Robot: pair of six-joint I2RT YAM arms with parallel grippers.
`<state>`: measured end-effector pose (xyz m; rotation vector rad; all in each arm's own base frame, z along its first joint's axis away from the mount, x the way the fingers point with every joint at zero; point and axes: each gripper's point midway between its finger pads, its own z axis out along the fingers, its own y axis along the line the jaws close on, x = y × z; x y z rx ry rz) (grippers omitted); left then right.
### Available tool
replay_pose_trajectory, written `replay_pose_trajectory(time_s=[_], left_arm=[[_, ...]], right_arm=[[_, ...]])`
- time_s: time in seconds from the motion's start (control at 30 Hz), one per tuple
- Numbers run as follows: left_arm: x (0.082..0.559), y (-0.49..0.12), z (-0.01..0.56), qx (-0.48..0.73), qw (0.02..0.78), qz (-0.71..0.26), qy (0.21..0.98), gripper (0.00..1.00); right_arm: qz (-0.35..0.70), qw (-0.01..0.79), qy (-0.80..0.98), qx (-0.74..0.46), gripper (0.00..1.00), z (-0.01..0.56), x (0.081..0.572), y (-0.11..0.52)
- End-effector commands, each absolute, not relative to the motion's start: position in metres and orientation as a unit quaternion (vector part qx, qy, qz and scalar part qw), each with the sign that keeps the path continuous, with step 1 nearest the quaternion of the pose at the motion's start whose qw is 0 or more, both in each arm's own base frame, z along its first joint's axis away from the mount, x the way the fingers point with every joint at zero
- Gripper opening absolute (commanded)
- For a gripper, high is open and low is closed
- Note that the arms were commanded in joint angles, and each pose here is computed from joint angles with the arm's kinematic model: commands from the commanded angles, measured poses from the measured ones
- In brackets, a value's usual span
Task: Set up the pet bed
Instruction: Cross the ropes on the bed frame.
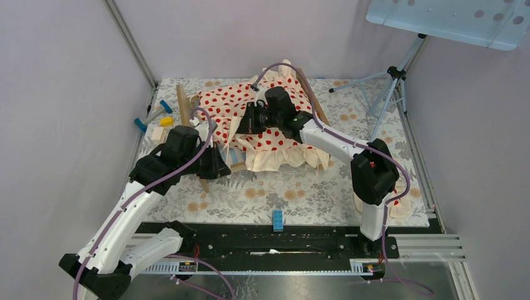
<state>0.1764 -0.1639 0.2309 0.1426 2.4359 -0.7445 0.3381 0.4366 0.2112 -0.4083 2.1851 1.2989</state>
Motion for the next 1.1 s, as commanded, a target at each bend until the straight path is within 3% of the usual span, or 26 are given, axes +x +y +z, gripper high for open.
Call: replay_pose_trajectory(time_s=[0.0, 0.3, 0.33, 0.37, 0.5, 0.7, 0.9, 1.07], left_arm=[[0.161, -0.176, 0.259, 0.068, 0.290, -0.335, 0.894, 0.10], [0.158, -0.174, 0.264, 0.066, 0.287, -0.334, 0.895, 0.15], [0.158, -0.172, 0.260, 0.065, 0.286, -0.329, 0.898, 0.19], [0.159, -0.169, 0.256, 0.061, 0.285, -0.319, 0.902, 0.28], [0.164, -0.149, 0.231, 0.030, 0.283, -0.254, 0.924, 0.45], [0.180, -0.122, 0.252, -0.011, 0.354, -0.202, 0.913, 0.60], [0.200, -0.092, 0.312, -0.051, 0.463, -0.156, 0.871, 0.65], [0.208, -0.080, 0.325, -0.070, 0.489, -0.131, 0.860, 0.68]], right_arm=[[0.484, 0.284, 0.812, -0.159, 0.00, 0.210, 0.342, 0.440], [0.481, 0.280, 0.815, -0.159, 0.00, 0.204, 0.343, 0.441], [0.481, 0.280, 0.815, -0.159, 0.00, 0.204, 0.343, 0.441], [0.481, 0.280, 0.815, -0.159, 0.00, 0.203, 0.343, 0.441], [0.483, 0.274, 0.816, -0.162, 0.00, 0.201, 0.340, 0.443], [0.482, 0.271, 0.813, -0.183, 0.00, 0.201, 0.326, 0.449], [0.468, 0.284, 0.811, -0.204, 0.00, 0.201, 0.308, 0.454], [0.446, 0.301, 0.817, -0.208, 0.00, 0.193, 0.294, 0.456]])
